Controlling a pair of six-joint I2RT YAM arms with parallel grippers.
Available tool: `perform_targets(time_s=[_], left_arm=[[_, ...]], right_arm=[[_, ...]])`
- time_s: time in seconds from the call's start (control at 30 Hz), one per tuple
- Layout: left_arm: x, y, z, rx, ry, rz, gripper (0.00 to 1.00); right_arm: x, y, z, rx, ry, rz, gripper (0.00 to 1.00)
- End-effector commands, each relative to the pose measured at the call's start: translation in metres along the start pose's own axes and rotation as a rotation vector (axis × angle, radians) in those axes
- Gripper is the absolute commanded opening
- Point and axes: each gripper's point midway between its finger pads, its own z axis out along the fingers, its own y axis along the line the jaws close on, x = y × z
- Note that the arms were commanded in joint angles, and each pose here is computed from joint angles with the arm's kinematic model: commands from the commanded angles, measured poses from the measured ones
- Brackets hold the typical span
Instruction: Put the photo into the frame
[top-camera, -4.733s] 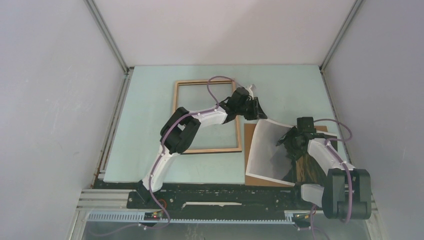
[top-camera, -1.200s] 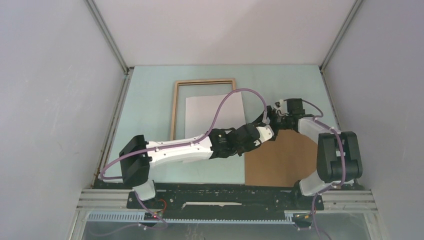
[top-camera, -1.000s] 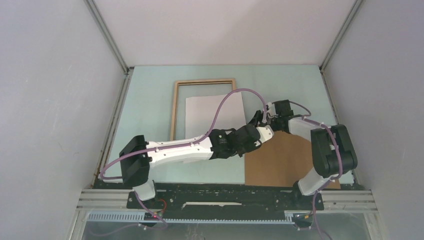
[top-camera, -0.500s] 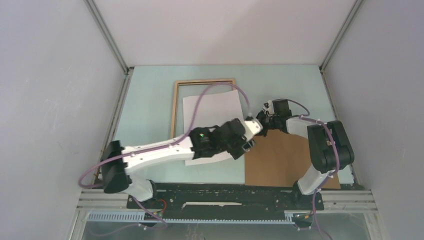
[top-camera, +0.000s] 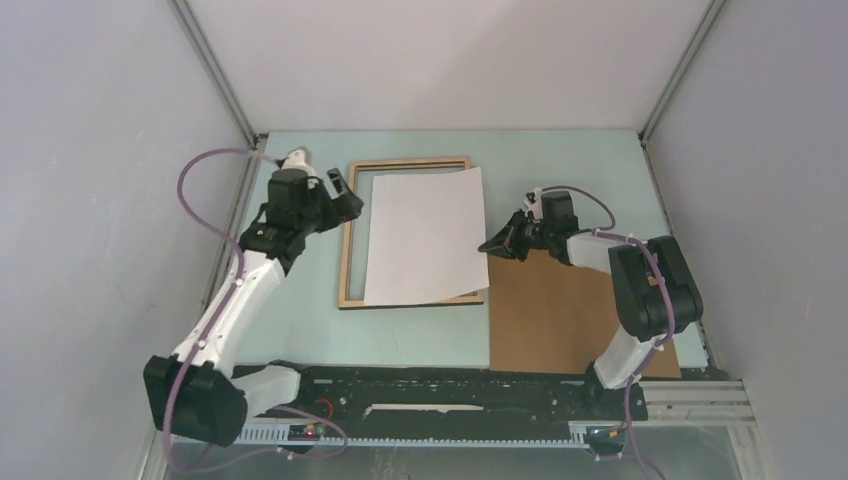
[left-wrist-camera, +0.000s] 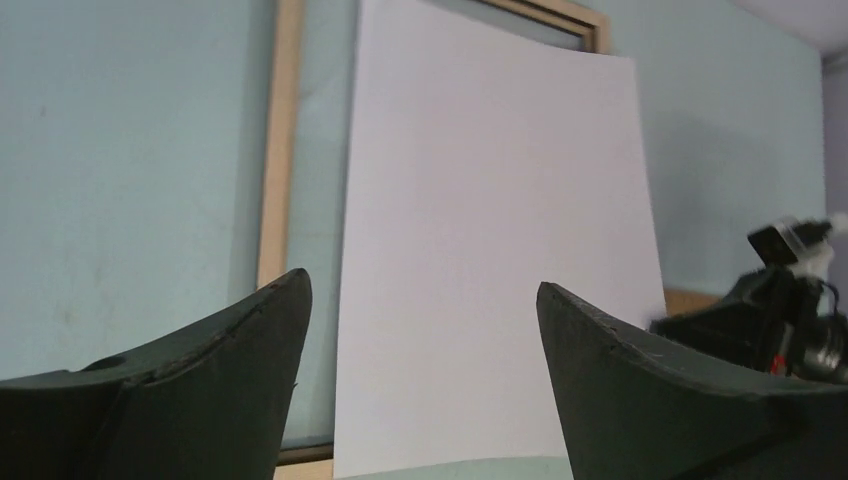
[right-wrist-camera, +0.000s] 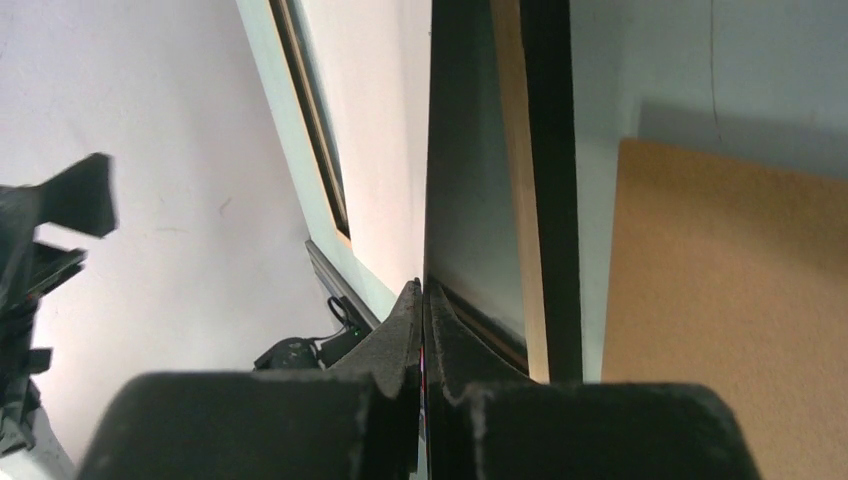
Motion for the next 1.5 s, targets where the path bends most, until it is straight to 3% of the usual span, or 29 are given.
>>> perform_targets(time_s=[0.0, 0.23, 0.37, 0.57, 0.93, 1.03, 1.17, 1.47], left_arm=[[0.022, 0.038, 0.026, -0.020, 0.083, -0.345, 0.90], [0.048, 0.111, 0.071, -0.195, 0.157, -0.520, 0.95], [0.069, 0.129, 0.088, -0.215, 0.220, -0.566, 0.95], [0.089, 0.123, 0.104, -0.145, 0.313, -0.610, 0.95], [0.101, 0.121, 0.115, -0.110, 0.349, -0.672, 0.96], [0.103, 0.117, 0.115, -0.083, 0.351, -0.684, 0.96], [0.111, 0.115, 0.120, -0.072, 0.376, -0.722, 0.96], [0.115, 0.113, 0.119, -0.061, 0.372, -0.744, 0.96]], right_arm=[[-0.019, 0.022, 0.018, -0.036, -0.034, -0.063, 0.00], [-0.027, 0.027, 0.041, -0.016, -0.015, -0.127, 0.00], [-0.030, 0.035, 0.051, -0.019, -0.006, -0.168, 0.00], [-0.033, 0.033, 0.058, -0.002, -0.005, -0.202, 0.00], [-0.008, 0.032, 0.051, -0.009, 0.078, -0.271, 0.00], [-0.014, 0.026, 0.051, 0.020, 0.051, -0.260, 0.09], [-0.017, 0.022, 0.060, 0.023, 0.033, -0.266, 0.00], [-0.026, 0.036, 0.071, 0.008, -0.082, -0.373, 0.00]])
